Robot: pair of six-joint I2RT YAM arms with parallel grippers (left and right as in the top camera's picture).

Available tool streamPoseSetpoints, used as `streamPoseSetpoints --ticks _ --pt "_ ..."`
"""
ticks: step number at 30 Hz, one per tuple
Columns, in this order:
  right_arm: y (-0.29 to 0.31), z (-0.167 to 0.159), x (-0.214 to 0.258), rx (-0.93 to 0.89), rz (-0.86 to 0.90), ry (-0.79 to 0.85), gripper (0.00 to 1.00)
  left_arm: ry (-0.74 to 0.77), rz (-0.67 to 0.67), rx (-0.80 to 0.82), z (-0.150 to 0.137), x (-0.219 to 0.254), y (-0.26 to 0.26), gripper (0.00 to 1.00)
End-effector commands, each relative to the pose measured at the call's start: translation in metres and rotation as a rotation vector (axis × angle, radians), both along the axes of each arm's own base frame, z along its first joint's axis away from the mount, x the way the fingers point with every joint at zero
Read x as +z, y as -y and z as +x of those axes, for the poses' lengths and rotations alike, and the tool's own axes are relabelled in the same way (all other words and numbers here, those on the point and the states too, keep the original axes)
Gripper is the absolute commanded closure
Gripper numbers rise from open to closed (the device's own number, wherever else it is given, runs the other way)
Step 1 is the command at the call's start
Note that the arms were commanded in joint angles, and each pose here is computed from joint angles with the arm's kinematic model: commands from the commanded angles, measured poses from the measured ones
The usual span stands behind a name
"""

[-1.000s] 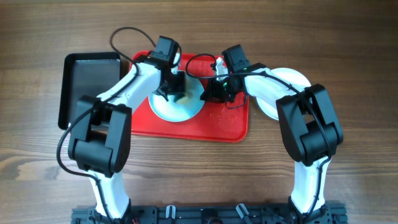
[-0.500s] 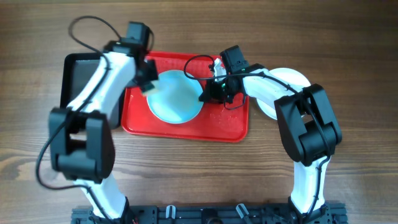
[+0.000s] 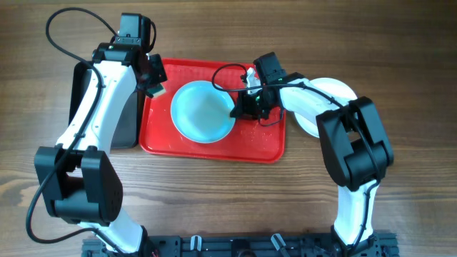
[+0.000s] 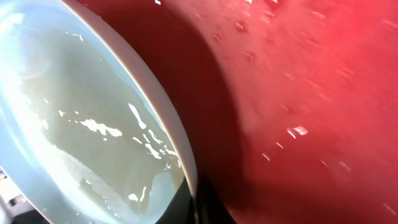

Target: Clean dirty plates on tray and stack at the side

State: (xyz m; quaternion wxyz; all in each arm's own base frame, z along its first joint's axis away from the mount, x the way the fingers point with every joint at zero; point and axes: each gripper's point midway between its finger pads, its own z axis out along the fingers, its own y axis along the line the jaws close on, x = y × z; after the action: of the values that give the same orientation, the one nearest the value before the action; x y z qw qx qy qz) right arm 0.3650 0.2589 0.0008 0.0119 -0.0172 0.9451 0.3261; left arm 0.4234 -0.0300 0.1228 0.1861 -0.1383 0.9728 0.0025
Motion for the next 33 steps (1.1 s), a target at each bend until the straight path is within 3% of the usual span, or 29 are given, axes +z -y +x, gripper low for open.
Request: streamPoseSetpoints --ticks 1,9,17,33 --pt "0.025 0.011 0.028 -0.026 -0.160 0.153 0.96 -0.006 -0.080 -0.016 -0.001 0.002 0.015 0.96" --pt "0.070 0.020 0.128 -0.146 -0.573 0.548 0.96 -0.069 -0.102 -0.016 -0.016 -0.018 0.019 0.96" --pt "0.083 0.003 0.174 -0.191 -0.932 0.798 0.96 -0.117 -0.104 0.008 -0.030 -0.035 0.017 0.96" --pt "0.074 -0.041 0.279 -0.380 -1.411 1.293 0.96 -0.117 -0.104 0.008 -0.029 -0.035 0.017 0.96"
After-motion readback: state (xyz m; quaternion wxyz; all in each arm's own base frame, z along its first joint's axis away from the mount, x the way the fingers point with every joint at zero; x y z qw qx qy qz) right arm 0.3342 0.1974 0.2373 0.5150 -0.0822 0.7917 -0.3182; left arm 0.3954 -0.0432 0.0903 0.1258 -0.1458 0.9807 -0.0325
